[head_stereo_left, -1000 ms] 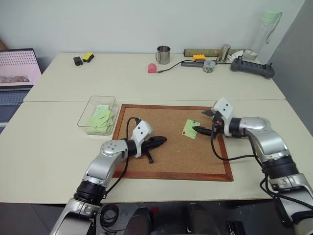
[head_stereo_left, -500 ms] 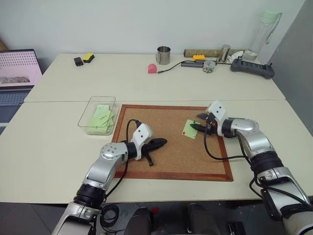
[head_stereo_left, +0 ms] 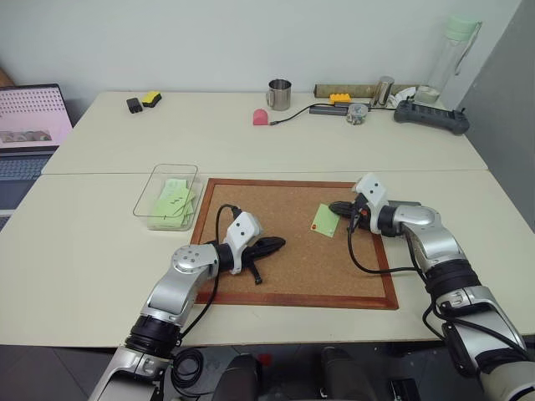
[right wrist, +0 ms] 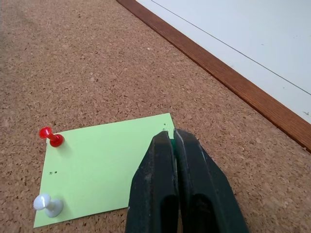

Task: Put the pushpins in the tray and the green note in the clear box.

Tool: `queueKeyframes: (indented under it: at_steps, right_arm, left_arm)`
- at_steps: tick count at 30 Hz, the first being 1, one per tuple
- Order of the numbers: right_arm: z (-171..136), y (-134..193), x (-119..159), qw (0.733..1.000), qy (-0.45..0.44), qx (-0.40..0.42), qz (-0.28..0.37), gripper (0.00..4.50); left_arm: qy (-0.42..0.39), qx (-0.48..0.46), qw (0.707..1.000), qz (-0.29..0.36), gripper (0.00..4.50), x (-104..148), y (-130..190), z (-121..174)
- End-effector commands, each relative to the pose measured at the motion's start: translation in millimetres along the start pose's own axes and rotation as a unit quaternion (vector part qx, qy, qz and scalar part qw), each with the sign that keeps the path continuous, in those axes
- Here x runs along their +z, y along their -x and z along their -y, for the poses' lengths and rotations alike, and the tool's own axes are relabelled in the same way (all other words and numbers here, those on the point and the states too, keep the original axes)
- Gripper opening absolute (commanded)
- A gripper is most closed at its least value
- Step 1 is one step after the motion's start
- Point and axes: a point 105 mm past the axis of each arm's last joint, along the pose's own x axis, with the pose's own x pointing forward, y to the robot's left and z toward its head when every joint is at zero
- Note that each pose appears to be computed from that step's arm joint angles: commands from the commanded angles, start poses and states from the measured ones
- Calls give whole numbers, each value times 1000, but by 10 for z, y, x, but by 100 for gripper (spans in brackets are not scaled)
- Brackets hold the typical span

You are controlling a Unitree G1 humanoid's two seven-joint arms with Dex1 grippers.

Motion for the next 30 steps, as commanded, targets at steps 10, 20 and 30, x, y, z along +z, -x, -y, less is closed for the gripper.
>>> queueKeyframes:
  at_steps: [10, 20, 30]
  right_arm:
    - [58, 186, 456, 993, -67, -8, 98, 4]
    - [86, 395, 526, 991, -71, -32, 109, 4]
    - [456, 1022, 2, 987, -37, -156, -28, 4]
  left_arm:
    - [6, 6, 1000, -28, 0, -156, 12, 21]
    - [6, 6, 1000, -29, 0, -157, -12, 27]
    - [6, 9, 1000, -26, 0, -150, -23, 6]
